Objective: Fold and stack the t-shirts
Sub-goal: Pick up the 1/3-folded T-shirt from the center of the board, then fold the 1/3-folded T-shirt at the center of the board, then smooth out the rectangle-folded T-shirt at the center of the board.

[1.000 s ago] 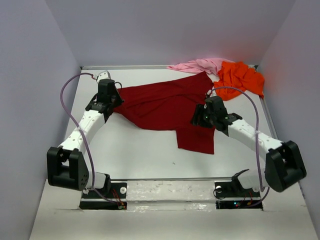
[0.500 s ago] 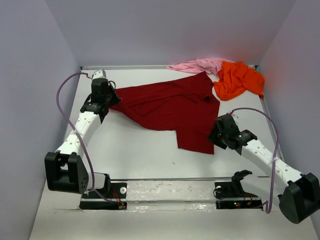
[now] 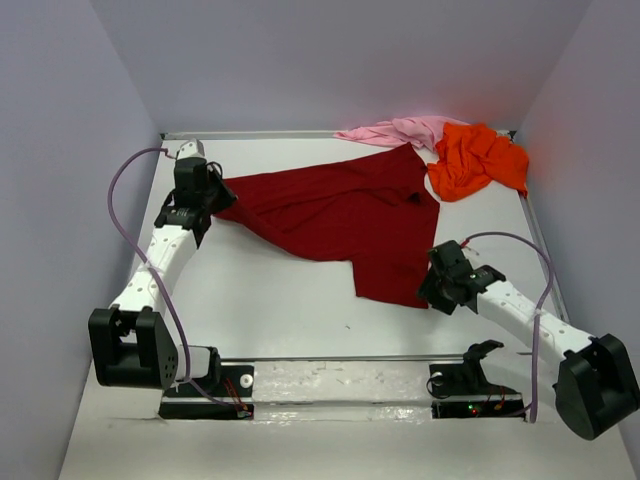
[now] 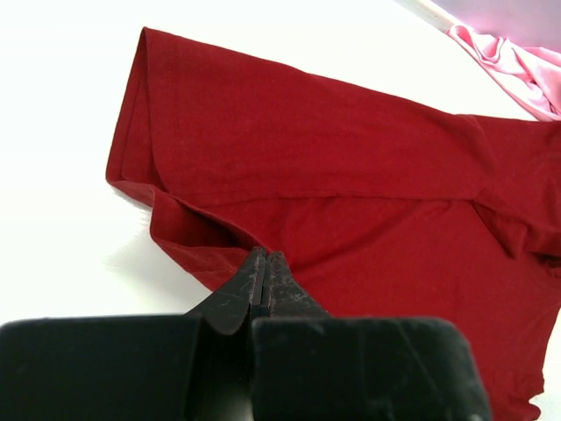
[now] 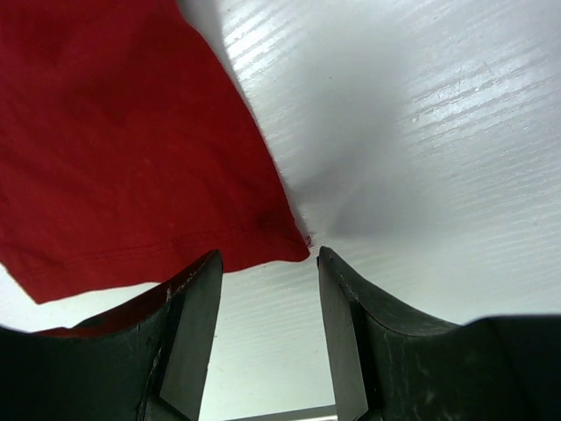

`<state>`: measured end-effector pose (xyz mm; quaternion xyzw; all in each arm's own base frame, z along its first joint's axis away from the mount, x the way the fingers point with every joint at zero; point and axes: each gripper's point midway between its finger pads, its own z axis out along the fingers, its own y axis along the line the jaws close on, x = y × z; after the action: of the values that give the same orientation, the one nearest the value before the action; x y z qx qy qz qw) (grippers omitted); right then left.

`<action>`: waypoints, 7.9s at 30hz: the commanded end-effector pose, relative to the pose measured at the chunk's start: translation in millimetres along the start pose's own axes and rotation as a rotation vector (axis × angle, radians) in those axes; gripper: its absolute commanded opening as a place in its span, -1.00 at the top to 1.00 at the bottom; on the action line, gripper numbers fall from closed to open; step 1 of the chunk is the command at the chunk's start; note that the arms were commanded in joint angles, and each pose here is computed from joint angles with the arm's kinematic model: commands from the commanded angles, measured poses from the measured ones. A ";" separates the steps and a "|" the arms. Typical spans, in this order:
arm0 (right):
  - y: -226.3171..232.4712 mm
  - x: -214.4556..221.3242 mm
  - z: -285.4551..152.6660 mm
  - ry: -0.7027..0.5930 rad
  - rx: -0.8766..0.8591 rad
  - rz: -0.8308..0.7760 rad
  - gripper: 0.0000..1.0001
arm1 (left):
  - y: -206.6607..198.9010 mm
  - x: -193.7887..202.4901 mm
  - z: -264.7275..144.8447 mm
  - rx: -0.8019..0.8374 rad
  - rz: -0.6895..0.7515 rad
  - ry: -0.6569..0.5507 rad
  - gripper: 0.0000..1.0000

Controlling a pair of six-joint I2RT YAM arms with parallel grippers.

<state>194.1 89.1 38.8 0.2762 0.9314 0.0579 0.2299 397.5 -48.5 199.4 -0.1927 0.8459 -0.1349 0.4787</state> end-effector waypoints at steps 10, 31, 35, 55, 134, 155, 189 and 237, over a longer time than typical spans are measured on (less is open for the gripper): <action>9.4 1.0 18.7 0.003 -0.011 0.045 0.09 | -9.0 -19.5 -13.8 0.065 -0.016 -0.066 1.00; 22.6 -4.1 -1.3 -0.019 -0.125 0.031 1.00 | -7.6 -15.2 -16.1 0.072 -0.029 -0.062 1.00; 28.0 -22.8 -35.2 -0.090 -0.184 0.017 1.00 | -2.7 -1.8 -29.5 0.068 -0.053 -0.043 1.00; 79.4 -147.3 -77.2 -0.487 -0.114 -0.028 1.00 | 44.5 -1.4 -64.9 -0.116 -0.119 -0.179 1.00; 205.5 -192.1 82.0 -0.207 -0.186 -0.403 -0.23 | -75.7 -61.5 -12.5 0.170 0.021 -0.186 -0.19; 193.7 -169.4 127.1 -0.127 -0.134 -0.383 0.77 | -73.9 -78.7 -35.3 0.187 0.017 -0.259 -0.19; 314.7 -239.4 177.6 -0.195 -0.306 -0.512 0.87 | -74.5 -70.4 -27.6 0.218 -0.002 -0.220 -0.19; 217.6 -147.0 128.0 -0.009 -0.261 -0.491 -0.08 | -4.6 94.2 156.4 -0.032 -0.111 0.352 -0.10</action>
<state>480.8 186.4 35.4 0.0040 0.9516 0.1119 0.2862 475.6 -108.2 39.4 -0.2146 0.9089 -0.1799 0.3090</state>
